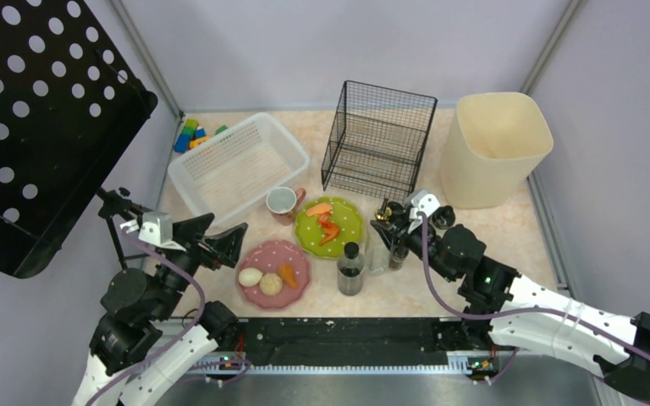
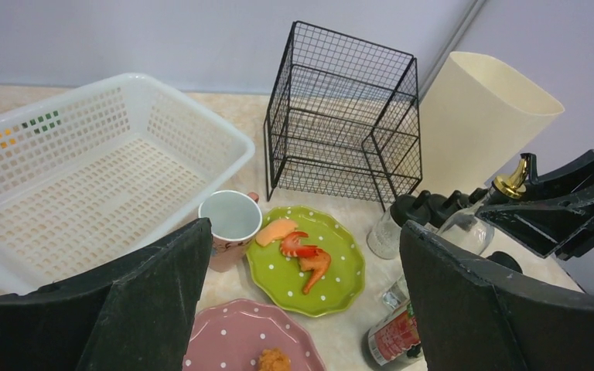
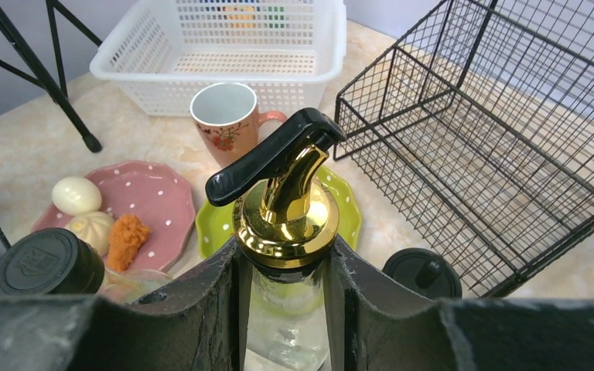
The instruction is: Clear the kitchen counter
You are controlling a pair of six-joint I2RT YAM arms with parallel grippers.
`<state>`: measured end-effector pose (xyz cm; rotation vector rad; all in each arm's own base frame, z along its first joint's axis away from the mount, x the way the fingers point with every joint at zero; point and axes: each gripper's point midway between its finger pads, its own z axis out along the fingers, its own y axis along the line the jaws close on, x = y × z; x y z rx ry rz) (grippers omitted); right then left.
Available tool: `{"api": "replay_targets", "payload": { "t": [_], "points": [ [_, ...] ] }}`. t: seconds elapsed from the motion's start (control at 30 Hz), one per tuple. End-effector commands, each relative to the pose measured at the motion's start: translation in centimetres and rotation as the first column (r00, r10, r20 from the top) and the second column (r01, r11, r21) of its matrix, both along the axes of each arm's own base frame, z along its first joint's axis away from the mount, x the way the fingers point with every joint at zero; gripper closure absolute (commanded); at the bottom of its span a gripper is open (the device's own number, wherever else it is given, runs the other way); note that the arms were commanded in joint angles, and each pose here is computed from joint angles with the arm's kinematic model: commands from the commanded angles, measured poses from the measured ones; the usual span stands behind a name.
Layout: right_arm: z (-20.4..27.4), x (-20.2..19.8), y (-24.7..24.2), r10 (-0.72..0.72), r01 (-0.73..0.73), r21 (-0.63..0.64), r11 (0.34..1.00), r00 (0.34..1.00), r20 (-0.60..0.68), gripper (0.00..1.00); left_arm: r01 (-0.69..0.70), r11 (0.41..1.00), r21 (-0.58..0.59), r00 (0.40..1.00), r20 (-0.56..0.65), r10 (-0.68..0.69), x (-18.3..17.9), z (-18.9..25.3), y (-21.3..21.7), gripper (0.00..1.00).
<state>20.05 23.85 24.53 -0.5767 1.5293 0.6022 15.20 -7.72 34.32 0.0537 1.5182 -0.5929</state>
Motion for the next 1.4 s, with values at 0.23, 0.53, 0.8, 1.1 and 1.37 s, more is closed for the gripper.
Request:
{"api": "replay_targets", "payload": {
  "t": [0.23, 0.53, 0.8, 1.1, 1.37],
  "points": [
    [12.0, -0.7, -0.3, 0.002, -0.037, 0.177, 0.983, 0.981, 0.195, 1.0, 0.042, 0.999, -0.007, 0.995, 0.087, -0.041, -0.3, 1.3, -0.6, 0.05],
    [16.0, -0.5, -1.1, -0.032, -0.018, 0.184, 0.983, 0.963, 0.267, 1.0, 0.046, 0.999, 0.017, 0.996, 0.074, -0.048, -0.1, 0.8, -0.8, 0.05],
    [20.2, -0.2, -1.5, -0.07, -0.001, 0.218, 0.976, 0.945, 0.32, 1.0, 0.057, 0.998, 0.021, 0.996, 0.067, -0.058, -0.2, 0.5, -1.0, 0.06],
    [24.5, 1.1, -2.3, -0.173, 0.081, 0.243, 0.967, 0.906, 0.386, 1.0, 0.062, 0.998, 0.026, 0.996, 0.064, -0.063, -0.2, 0.4, -1.1, 0.06],
    [27.1, 3.2, -2.5, -0.288, 0.193, 0.247, 0.95, 0.849, 0.443, 1.0, 0.065, 0.997, 0.036, 0.996, 0.055, -0.067, 0.0, 0.1, -1.3, 0.06]
  ]
}}
